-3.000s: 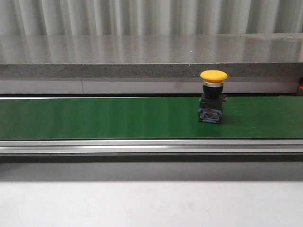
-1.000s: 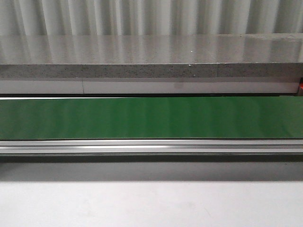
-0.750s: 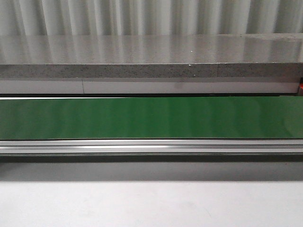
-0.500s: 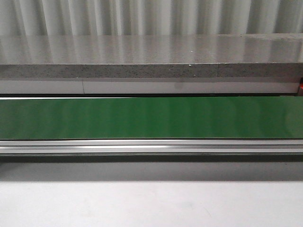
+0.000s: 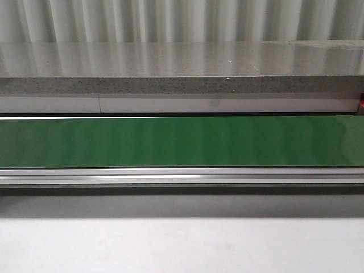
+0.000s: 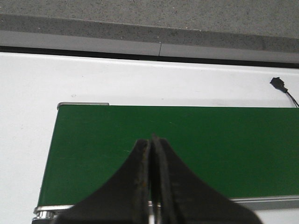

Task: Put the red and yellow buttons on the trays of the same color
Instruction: 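Lower the yellow button into the yellow tray and open the right gripper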

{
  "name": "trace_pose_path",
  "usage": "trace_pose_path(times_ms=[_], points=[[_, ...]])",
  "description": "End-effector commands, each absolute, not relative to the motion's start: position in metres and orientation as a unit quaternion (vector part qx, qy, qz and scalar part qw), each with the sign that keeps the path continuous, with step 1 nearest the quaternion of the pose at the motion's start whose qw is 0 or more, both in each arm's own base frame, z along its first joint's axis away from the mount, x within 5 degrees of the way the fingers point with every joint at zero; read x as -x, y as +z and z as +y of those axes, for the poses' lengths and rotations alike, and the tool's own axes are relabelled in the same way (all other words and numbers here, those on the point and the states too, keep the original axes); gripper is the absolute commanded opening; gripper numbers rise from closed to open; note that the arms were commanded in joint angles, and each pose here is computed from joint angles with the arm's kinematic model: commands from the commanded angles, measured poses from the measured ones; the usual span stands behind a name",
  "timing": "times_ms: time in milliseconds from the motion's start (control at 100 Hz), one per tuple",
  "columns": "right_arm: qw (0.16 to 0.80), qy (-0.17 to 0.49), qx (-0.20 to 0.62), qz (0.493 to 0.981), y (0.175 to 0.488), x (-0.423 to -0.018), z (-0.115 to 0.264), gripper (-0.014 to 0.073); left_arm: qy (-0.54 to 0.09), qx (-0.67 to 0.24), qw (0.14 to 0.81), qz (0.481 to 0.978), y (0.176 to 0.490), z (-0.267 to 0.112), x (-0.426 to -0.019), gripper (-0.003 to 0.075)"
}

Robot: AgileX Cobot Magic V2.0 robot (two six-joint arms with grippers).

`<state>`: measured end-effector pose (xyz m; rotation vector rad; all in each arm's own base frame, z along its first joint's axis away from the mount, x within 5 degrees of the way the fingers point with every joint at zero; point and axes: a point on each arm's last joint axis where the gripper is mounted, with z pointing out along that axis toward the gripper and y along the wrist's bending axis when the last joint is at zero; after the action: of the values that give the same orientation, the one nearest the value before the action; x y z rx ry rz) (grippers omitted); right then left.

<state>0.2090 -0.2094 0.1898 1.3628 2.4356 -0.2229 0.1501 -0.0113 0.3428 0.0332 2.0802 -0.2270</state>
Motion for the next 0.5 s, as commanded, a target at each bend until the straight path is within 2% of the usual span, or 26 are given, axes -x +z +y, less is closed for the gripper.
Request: trace_pose_path(times_ms=[0,100,220,290,360,490], points=[[0.211,-0.092,-0.477,0.848,0.205,-0.212,-0.215,0.0151,-0.099,-0.004,0.54,0.836,0.357,-0.011,-0.152,-0.002],[0.208,-0.091,-0.478,0.849,0.205,-0.211,-0.215,0.0279,-0.099,-0.004,0.54,0.836,0.357,-0.011,-0.152,-0.002],[0.198,-0.084,-0.485,0.848,0.205,-0.21,-0.213,0.0496,-0.099,-0.004,0.54,0.836,0.357,-0.011,-0.152,-0.002],[0.196,-0.08,-0.489,0.846,0.209,-0.209,-0.212,0.0578,-0.099,-0.004,0.54,0.836,0.357,-0.011,-0.152,-0.002],[0.198,-0.082,-0.49,0.845,0.22,-0.207,-0.21,0.0608,-0.099,-0.004,0.54,0.836,0.357,-0.011,-0.152,-0.002],[0.223,-0.09,-0.49,0.838,0.253,-0.199,-0.202,0.0604,-0.099,-0.004,0.54,0.836,0.357,-0.011,-0.152,-0.002]])
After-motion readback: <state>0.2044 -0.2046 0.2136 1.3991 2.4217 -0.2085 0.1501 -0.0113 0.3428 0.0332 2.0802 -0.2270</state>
